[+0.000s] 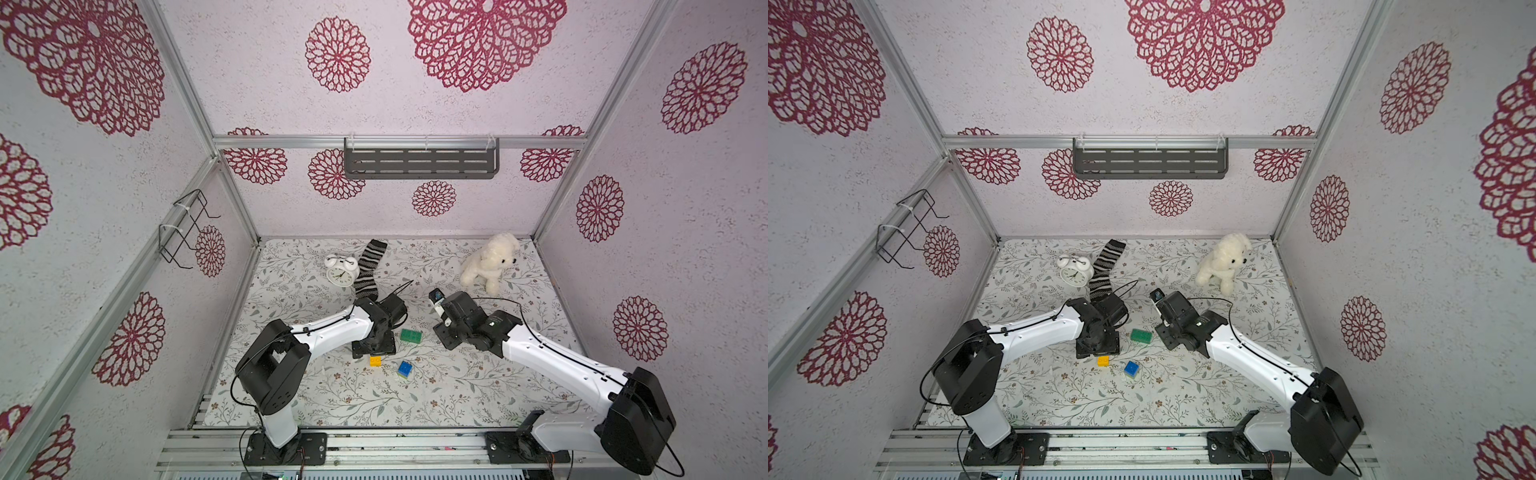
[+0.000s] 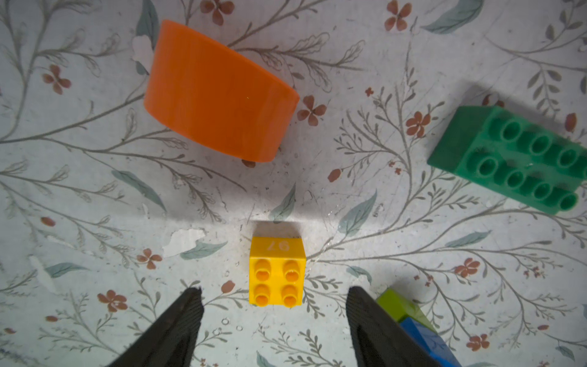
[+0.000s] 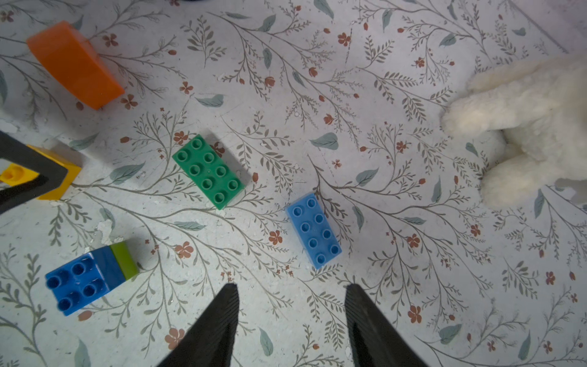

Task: Assemble an ice cream with lego
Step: Pick up the lego brick from the center of the board.

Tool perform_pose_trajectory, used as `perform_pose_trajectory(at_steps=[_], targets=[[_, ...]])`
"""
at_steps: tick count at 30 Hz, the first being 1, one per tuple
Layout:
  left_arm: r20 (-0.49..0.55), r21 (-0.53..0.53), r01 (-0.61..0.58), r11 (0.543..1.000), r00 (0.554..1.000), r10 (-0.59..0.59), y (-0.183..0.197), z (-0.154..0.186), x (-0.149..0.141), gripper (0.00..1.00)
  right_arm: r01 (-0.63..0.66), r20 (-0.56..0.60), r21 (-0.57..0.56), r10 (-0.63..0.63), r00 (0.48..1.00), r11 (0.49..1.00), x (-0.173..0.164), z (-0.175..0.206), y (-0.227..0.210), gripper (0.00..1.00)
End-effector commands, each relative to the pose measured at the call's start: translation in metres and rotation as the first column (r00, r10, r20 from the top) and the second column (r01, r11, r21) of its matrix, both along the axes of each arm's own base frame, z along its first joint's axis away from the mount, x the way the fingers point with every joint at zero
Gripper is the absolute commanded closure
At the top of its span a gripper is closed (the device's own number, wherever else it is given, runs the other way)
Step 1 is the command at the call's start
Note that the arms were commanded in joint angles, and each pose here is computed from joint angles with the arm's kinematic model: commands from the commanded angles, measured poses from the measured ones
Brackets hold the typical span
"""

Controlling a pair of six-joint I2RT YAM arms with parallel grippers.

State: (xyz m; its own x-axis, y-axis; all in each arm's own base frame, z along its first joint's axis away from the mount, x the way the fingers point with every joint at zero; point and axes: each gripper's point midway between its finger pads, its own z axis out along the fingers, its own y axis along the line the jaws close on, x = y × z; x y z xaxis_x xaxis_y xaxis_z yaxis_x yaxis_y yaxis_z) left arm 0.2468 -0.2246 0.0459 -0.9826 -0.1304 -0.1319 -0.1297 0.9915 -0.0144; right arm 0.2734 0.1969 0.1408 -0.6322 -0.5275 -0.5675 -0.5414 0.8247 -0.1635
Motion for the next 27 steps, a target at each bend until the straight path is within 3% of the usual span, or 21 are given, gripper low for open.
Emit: perform_pose_trajectory(at_steps=[1,9,27], targets=[[0.003,-0.021,-0.008,1.000,1.000,0.009,-0.011,-0.008,0.000,0.27,0.005,0.029,0.043,-0.006,1.000,0.999,0.003,0.011,0.000,0.43],[-0.002,-0.030,0.003,1.000,1.000,-0.003,-0.011,-0.021,-0.004,0.39,0.009,0.013,0.041,-0.009,1.000,0.999,0.000,0.006,-0.004,0.44],[-0.001,-0.023,0.034,0.999,0.999,-0.034,-0.007,-0.024,-0.007,0.55,0.018,-0.002,0.042,-0.018,1.000,0.999,-0.001,0.003,-0.005,0.45]])
